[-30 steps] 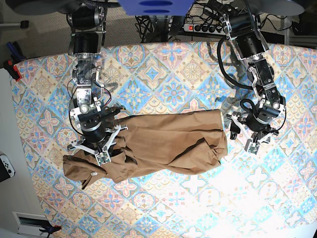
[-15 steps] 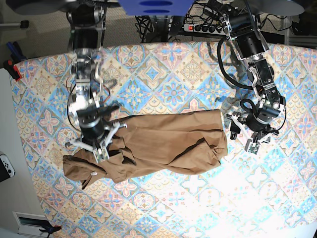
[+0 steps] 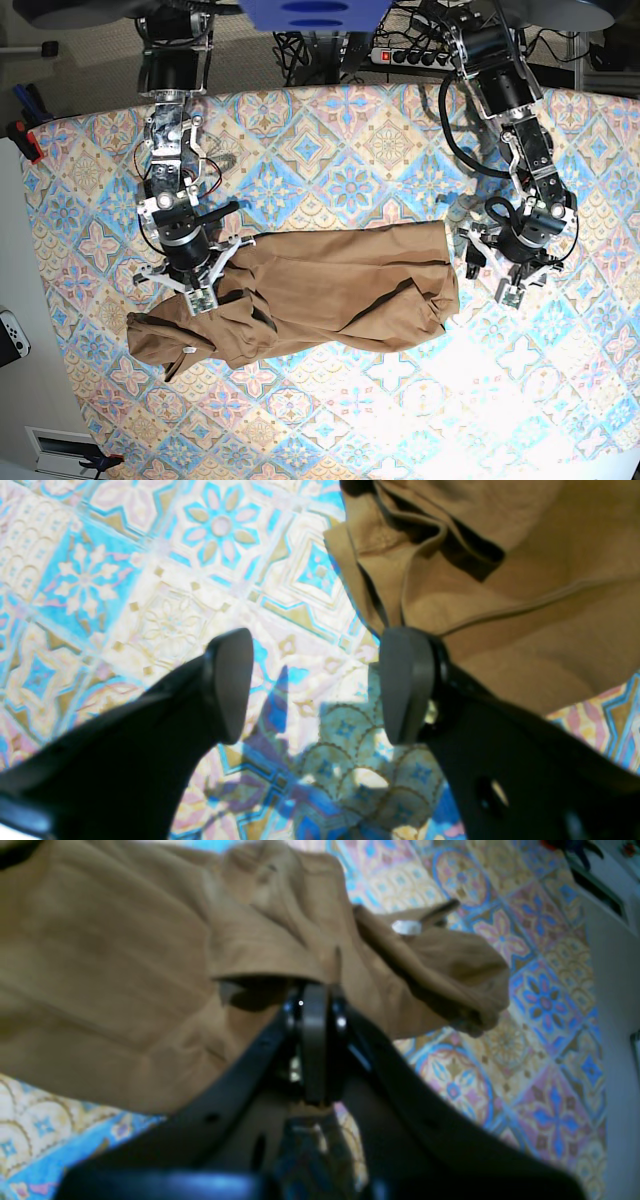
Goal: Layout the t-shirt on the table in an organized manner, then fold the t-shirt properly
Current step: 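Pull the grasped fabric with the right gripper toward the shirt end, then release the fabric with the right gripper and lift it clear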
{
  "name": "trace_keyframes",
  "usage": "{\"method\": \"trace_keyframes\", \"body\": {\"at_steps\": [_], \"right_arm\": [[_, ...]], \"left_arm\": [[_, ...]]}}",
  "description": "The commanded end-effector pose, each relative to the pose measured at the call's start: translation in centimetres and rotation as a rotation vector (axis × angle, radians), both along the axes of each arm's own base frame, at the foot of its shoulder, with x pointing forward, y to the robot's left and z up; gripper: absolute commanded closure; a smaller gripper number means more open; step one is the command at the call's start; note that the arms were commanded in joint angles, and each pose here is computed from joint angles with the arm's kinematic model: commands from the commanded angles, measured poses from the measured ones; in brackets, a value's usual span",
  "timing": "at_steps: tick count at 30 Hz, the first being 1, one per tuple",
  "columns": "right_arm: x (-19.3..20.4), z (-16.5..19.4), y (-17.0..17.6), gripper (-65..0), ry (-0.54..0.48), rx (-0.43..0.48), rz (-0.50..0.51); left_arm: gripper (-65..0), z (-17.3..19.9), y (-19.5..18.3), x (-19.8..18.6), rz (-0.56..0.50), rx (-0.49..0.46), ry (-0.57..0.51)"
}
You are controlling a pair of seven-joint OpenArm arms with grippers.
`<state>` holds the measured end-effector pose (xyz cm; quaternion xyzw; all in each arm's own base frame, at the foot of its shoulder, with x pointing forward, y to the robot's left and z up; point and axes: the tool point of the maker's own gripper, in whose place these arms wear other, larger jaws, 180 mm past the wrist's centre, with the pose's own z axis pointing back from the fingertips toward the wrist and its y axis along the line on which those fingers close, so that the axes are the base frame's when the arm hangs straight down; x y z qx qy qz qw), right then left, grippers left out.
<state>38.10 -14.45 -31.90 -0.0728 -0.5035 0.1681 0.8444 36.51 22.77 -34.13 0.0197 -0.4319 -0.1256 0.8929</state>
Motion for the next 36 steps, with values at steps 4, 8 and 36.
{"method": "trace_keyframes", "body": {"at_steps": [4, 8, 36], "right_arm": [[0.4, 3.8, -5.6, 0.0, -0.115, -0.003, -0.155], [-1.2, 5.8, -9.5, 0.0, -0.199, 0.150, -0.307], [-8.6, -9.1, -10.1, -9.6, 0.133, 0.958, -0.536]], "left_arm": [[-38.7, 1.9, 0.2, 1.0, -0.003, 0.004, -0.064], [-38.7, 1.9, 0.2, 1.0, -0.003, 0.004, -0.064], [-38.7, 2.3, 0.1, 1.0, -0.005, 0.006, -0.075]]}}
